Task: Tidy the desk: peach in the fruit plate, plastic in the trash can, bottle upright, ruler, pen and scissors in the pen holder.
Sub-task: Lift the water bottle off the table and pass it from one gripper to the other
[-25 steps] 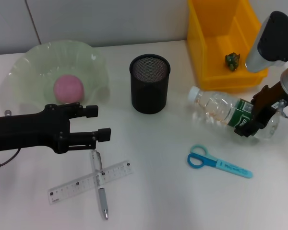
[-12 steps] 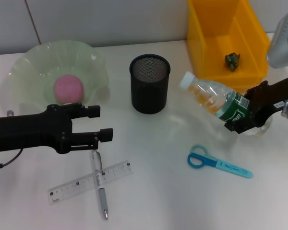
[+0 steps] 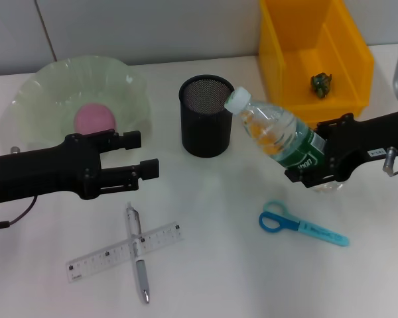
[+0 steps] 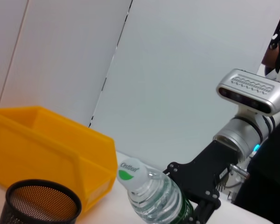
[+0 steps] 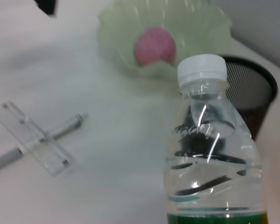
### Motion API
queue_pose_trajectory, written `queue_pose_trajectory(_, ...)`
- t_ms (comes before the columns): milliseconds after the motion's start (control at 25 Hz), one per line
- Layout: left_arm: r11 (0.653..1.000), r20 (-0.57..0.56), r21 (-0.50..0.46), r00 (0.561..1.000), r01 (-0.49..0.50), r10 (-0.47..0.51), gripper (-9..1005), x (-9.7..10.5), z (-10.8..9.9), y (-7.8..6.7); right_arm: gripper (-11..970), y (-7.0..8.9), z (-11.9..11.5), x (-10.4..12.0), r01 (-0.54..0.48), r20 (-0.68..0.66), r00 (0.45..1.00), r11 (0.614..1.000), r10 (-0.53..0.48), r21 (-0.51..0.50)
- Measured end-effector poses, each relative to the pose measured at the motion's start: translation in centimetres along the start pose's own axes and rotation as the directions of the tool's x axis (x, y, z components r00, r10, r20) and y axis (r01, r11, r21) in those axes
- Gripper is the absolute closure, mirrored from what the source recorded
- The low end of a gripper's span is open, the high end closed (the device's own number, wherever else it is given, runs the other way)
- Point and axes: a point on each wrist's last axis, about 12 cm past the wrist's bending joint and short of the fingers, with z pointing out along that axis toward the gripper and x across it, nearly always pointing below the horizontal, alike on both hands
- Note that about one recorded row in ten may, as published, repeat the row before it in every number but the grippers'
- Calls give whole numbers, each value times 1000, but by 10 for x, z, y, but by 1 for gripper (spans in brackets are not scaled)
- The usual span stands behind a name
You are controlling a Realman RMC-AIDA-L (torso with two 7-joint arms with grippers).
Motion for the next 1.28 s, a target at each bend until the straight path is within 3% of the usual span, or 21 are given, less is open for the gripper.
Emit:
queue_pose_trajectory(400, 999, 87, 20, 996, 31, -32, 197, 1, 2, -2, 213, 11, 0, 0, 51, 166, 985, 998, -43, -46)
queue_pose_trajectory(760, 1000, 225, 15, 974, 26, -28, 199, 2, 3, -4, 212, 20, 10, -1, 109, 347, 935, 991, -77, -74)
queue_pose_trajectory(1200, 1000, 283, 13, 959, -16, 12, 202, 4, 9, -4, 213, 30, 26, -7, 173, 488, 866, 981, -111, -84)
queue_pose_trajectory(1280, 999, 357, 13, 934, -31, 25, 202, 7, 13, -5, 212, 30, 27, -6, 171, 499, 860, 981, -107, -86)
